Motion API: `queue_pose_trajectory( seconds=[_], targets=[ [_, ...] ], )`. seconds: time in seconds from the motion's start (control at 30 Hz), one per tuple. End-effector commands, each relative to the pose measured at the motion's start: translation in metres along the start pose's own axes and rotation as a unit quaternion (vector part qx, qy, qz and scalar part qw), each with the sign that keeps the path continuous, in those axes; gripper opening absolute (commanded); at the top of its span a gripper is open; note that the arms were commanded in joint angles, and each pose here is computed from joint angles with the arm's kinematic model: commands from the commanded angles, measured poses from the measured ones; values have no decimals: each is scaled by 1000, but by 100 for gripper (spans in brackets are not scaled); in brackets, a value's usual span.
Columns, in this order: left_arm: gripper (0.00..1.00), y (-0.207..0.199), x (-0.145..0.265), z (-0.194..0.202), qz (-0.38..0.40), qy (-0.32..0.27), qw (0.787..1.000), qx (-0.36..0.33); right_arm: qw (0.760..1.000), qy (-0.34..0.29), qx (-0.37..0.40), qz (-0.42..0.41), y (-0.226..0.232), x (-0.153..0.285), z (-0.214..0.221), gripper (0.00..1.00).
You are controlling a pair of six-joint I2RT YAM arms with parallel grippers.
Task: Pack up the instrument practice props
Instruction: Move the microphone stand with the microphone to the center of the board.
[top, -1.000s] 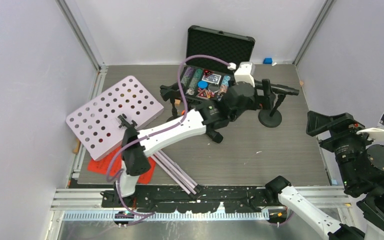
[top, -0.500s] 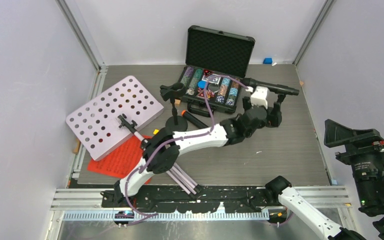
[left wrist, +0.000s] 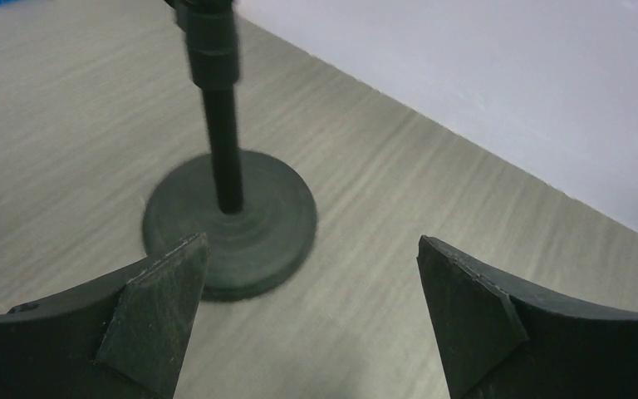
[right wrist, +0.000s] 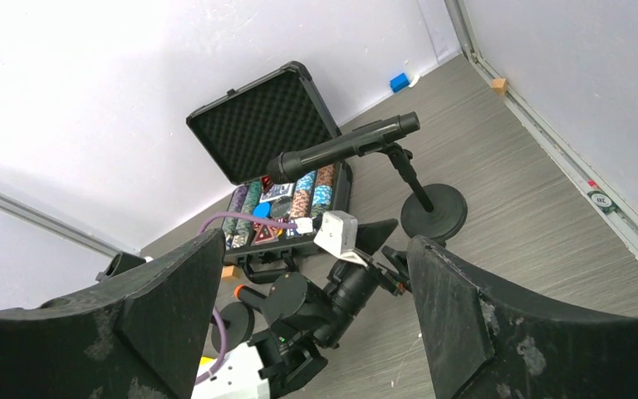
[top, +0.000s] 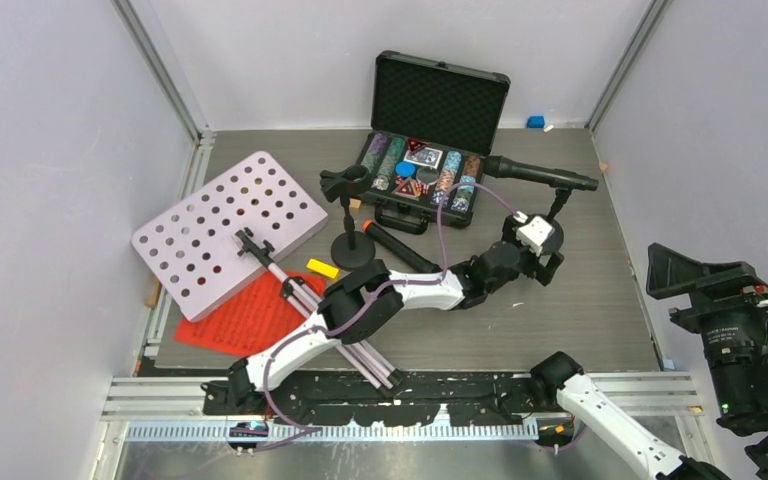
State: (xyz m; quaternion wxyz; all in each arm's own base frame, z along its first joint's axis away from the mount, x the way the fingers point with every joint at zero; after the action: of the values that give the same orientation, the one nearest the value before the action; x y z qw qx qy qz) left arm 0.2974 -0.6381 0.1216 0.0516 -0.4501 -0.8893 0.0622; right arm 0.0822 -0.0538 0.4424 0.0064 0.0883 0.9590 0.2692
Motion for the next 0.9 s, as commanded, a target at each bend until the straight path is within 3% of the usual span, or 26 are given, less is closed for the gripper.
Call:
queue_pose_trajectory(
  seconds=[0.0, 0.23, 0.6, 0.87],
  targets=[
    [100, 13, -17, -70, 24, -155, 988, 12, 1000, 1, 7, 0, -3, 0, 2, 86],
    [100, 21, -39, -69, 24, -200, 979, 24, 1000, 8, 19, 2, -4, -2, 8, 85],
    [100, 35, -62, -57, -7, -199, 980, 26, 999, 11, 35, 8, -8, -5, 13, 86],
    [85, 57, -68, -51, -31, -210, 975, 63, 999, -1, 47, 21, -16, -5, 8, 86]
  ],
)
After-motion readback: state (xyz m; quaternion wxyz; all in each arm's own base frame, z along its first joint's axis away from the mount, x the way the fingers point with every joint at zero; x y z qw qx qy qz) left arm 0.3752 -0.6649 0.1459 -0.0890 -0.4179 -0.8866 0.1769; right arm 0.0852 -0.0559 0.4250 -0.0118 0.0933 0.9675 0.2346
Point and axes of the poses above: each gripper's point midway between its finger pads, its own x axis back along the fingers, its own y axis along the line the jaws close on, z = x × y, the point moved 1 cm from there along x, back along the fingers, and after that the axes turned 2 degrees about x, right-handed, at the moved point
